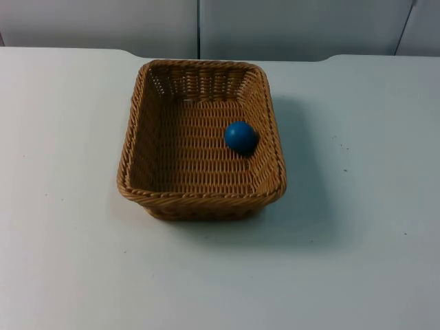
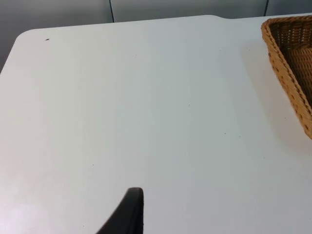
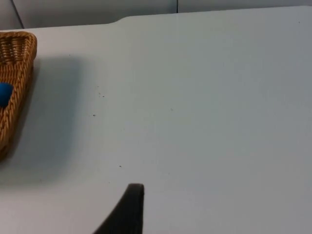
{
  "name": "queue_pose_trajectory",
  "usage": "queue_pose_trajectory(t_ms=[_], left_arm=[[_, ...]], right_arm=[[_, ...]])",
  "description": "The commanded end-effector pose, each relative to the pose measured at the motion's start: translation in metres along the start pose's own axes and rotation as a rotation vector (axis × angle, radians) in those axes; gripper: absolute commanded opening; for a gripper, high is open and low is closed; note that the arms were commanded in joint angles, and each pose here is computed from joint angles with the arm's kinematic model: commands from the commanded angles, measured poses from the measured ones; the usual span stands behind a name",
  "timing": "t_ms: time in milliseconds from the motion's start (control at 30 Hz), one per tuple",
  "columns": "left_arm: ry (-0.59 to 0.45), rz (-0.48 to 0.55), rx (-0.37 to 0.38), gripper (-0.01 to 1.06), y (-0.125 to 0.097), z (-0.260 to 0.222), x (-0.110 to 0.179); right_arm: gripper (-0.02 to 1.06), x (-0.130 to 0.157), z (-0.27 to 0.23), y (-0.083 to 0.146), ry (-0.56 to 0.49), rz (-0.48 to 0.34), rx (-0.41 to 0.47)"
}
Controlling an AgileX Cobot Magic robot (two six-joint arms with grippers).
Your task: Pick up the basket with the left hand and place the ball into the basket with the right hand.
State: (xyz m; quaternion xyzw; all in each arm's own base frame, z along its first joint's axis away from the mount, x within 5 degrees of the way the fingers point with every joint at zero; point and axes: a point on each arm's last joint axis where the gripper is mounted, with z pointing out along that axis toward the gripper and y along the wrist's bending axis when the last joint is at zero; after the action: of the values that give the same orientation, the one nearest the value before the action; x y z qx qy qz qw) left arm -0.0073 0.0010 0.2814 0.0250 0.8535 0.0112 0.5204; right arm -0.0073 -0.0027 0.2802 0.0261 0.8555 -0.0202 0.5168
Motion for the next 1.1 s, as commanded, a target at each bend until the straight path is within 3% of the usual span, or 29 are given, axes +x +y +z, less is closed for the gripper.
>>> queue_pose_trajectory(t_ms=[0, 1067], left_arm=[[0.001, -0.008, 0.0, 1.05, -0.0002, 0.001, 0.0014], [0.001, -0.017, -0.006, 1.05, 0.0004, 0.001, 0.0015]], right_arm=[[1.05, 0.0015, 0.0015, -0.0006, -0.002, -0.001, 0.012], [1.05, 0.0015, 0.0015, -0.0006, -0.002, -0.001, 0.012]])
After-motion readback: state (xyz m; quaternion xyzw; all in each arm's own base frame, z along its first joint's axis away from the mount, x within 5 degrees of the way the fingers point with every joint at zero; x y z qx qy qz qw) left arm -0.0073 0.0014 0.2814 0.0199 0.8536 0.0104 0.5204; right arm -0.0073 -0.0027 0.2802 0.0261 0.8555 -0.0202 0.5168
